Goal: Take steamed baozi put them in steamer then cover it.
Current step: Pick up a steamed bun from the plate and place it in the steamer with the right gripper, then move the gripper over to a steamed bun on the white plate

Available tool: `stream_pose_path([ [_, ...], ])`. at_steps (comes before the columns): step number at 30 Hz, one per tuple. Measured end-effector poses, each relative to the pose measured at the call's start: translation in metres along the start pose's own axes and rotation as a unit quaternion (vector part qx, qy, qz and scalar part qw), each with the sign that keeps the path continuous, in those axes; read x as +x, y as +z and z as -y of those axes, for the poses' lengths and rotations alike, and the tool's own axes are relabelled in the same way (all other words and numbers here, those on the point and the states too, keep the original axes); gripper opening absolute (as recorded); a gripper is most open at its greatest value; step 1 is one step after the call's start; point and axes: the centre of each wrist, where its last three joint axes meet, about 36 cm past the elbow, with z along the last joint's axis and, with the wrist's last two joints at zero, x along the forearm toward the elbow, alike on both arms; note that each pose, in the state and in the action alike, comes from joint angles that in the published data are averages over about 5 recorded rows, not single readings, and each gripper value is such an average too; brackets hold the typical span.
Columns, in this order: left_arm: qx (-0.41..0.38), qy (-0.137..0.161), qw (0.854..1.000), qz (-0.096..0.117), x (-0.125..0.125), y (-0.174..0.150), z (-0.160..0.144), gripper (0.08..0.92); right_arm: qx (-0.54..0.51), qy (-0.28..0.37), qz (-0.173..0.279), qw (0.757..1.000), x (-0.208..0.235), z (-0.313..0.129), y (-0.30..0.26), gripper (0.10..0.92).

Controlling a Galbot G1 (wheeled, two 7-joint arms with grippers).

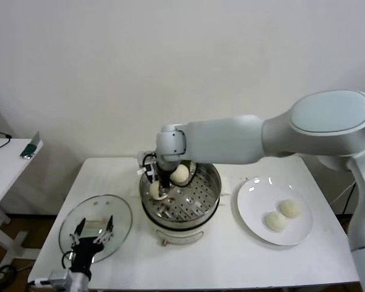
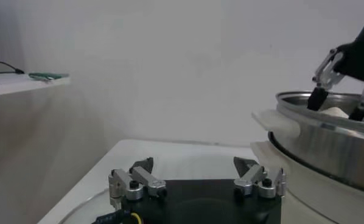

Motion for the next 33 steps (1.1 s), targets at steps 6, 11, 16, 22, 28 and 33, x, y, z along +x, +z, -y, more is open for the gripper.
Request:
stream_pose_path([
  [6, 0.001, -0.001, 1.000, -0.001, 0.000, 0.000, 0.000, 0.823, 0.004, 0.003, 0.005, 1.000, 0.008, 0.001, 0.001, 0.796],
  [11, 0.001, 0.001, 1.000, -0.002, -0.001, -0.001, 0.000, 0.823, 0.005, 0.002, 0.010, 1.000, 0.036, 0.006, 0.019, 0.821],
  [16, 0.001, 0.005, 1.000, -0.002, -0.002, -0.001, 0.002, 0.823, -0.003, -0.005, 0.007, 1.000, 0.078, 0.005, 0.065, 0.823],
  [22, 0.001, 0.008, 1.000, -0.001, -0.003, -0.003, 0.004, 0.823, -0.030, -0.013, -0.019, 0.999, 0.125, -0.016, 0.156, 0.823],
  [28, 0.003, 0.009, 1.000, 0.000, -0.005, -0.005, 0.005, 0.823, -0.078, -0.026, -0.050, 0.995, 0.134, -0.062, 0.265, 0.823],
  [33, 0.005, 0.010, 1.000, -0.002, -0.004, -0.003, 0.008, 0.823, -0.111, -0.039, -0.063, 0.991, 0.113, -0.106, 0.329, 0.823],
])
